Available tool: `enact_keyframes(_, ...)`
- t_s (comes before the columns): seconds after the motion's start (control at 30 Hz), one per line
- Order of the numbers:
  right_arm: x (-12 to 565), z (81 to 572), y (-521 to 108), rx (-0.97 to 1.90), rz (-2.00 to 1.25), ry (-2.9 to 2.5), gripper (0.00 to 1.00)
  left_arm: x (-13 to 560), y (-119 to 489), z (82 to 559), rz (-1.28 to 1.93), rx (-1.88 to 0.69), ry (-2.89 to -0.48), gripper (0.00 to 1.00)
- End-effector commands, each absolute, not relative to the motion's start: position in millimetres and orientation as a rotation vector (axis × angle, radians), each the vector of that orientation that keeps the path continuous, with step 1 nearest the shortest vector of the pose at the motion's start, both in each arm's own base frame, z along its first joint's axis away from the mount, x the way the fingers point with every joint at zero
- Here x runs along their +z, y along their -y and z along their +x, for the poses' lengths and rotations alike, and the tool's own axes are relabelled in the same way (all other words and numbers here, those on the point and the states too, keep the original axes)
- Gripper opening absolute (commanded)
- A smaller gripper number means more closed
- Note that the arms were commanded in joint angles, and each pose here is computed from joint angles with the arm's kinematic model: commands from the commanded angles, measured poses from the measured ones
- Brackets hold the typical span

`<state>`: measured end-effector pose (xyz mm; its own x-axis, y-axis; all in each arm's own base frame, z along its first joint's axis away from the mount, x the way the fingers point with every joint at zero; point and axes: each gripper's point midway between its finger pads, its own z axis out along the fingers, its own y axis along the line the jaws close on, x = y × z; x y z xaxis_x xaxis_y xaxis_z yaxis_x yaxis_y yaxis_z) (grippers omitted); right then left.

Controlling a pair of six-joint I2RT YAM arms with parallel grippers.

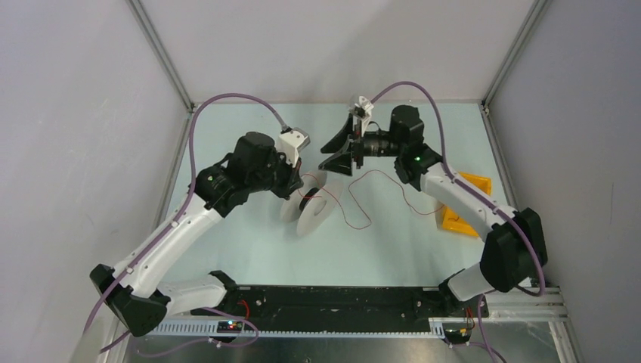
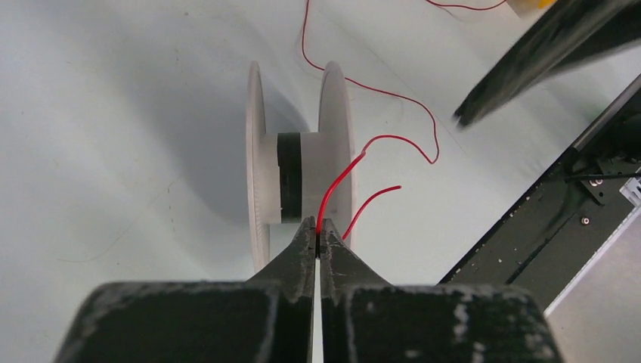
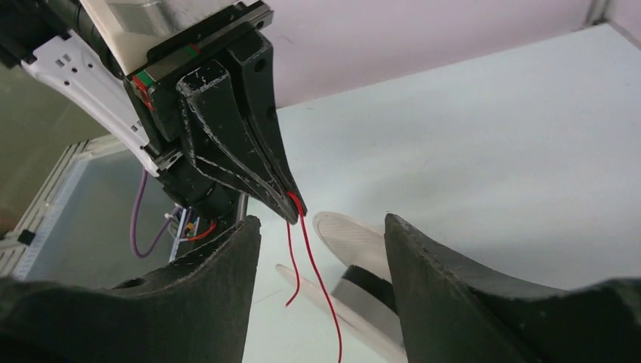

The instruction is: Wrap the cables

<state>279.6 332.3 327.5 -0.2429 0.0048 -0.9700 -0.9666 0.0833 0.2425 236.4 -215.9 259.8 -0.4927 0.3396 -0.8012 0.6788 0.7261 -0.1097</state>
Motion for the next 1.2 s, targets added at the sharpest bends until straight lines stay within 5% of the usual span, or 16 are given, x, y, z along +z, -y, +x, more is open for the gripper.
enact_keyframes(0.0, 331.2, 267.5, -352.9, 1.357, -1.146, -1.249, 0.61, 275.2, 223.6, 235.8, 0.787, -0.585, -2.076, 0.0)
enact_keyframes(0.07, 324.0, 269.6, -357.7, 1.363, -1.141, -1.27, 0.54, 275.1, 225.1, 236.5, 0.781, -0.594, -2.082, 0.0)
enact_keyframes(0.53, 286.1, 251.5, -384.5, 1.418, -1.207, -1.353, 0.47, 272.8, 228.3, 233.2, 0.774, -0.632, -2.098, 0.0)
enact_keyframes(0.7, 289.8, 257.8, -383.8, 1.383, -1.167, -1.367, 0.0, 278.1, 221.4, 235.7, 0.736, -0.621, -2.089, 0.04)
enact_keyframes(0.93, 315.1, 268.8, -365.5, 1.362, -1.028, -1.329, 0.0, 268.6, 202.8, 240.0, 0.642, -0.565, -2.119, 0.29)
enact_keyframes(1.17, 329.2, 265.7, -361.1, 1.407, -0.943, -1.298, 0.0, 259.8, 202.7, 239.3, 0.627, -0.571, -2.126, 0.39)
